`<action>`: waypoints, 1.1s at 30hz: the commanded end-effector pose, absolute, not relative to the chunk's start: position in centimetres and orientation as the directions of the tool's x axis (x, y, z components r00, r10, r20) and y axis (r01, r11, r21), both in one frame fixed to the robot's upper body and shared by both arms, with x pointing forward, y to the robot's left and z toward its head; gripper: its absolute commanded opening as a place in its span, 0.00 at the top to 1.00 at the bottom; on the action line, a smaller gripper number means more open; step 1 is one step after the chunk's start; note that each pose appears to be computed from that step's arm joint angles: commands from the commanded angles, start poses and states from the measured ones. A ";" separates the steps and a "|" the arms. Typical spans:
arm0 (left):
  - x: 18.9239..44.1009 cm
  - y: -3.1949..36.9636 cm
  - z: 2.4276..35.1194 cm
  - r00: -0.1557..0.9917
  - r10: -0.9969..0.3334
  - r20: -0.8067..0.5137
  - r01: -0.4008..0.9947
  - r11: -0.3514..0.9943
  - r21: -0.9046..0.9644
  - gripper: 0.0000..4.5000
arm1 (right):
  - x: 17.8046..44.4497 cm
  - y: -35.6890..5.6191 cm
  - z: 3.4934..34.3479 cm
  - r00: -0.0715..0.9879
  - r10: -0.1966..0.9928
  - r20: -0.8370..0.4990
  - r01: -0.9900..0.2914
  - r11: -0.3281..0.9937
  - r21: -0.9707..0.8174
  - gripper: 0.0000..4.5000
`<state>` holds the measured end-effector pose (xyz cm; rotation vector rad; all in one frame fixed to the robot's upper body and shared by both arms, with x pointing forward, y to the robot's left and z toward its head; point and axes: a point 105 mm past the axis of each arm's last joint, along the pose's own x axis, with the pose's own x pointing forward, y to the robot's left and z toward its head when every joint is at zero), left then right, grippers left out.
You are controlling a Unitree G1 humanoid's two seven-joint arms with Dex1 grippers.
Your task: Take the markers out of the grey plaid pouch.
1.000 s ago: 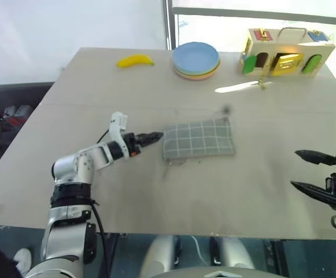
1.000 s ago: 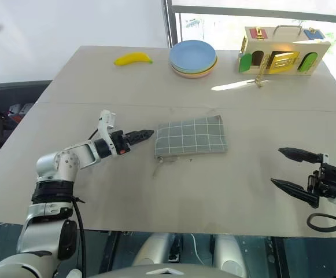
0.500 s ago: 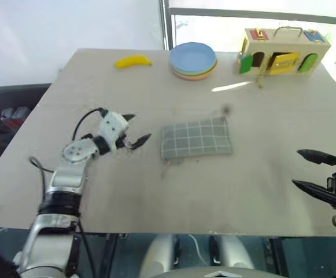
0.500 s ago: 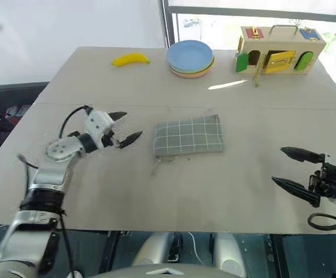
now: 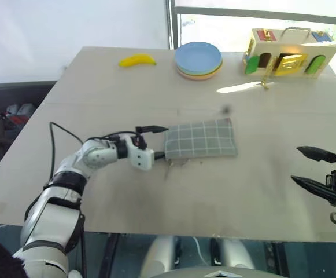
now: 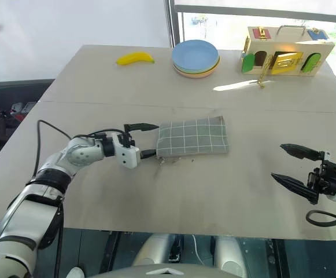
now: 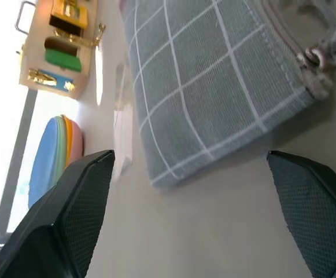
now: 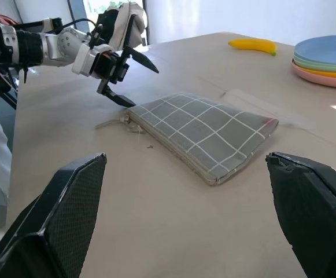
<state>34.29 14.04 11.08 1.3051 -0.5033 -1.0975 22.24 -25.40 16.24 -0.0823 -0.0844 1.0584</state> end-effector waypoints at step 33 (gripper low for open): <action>31.9 7.4 17.9 0.329 -0.941 0.073 0.928 0.337 0.159 1.00 | 27.2 -13.1 19.2 0.436 0.898 -0.067 -0.868 0.400 -0.293 0.00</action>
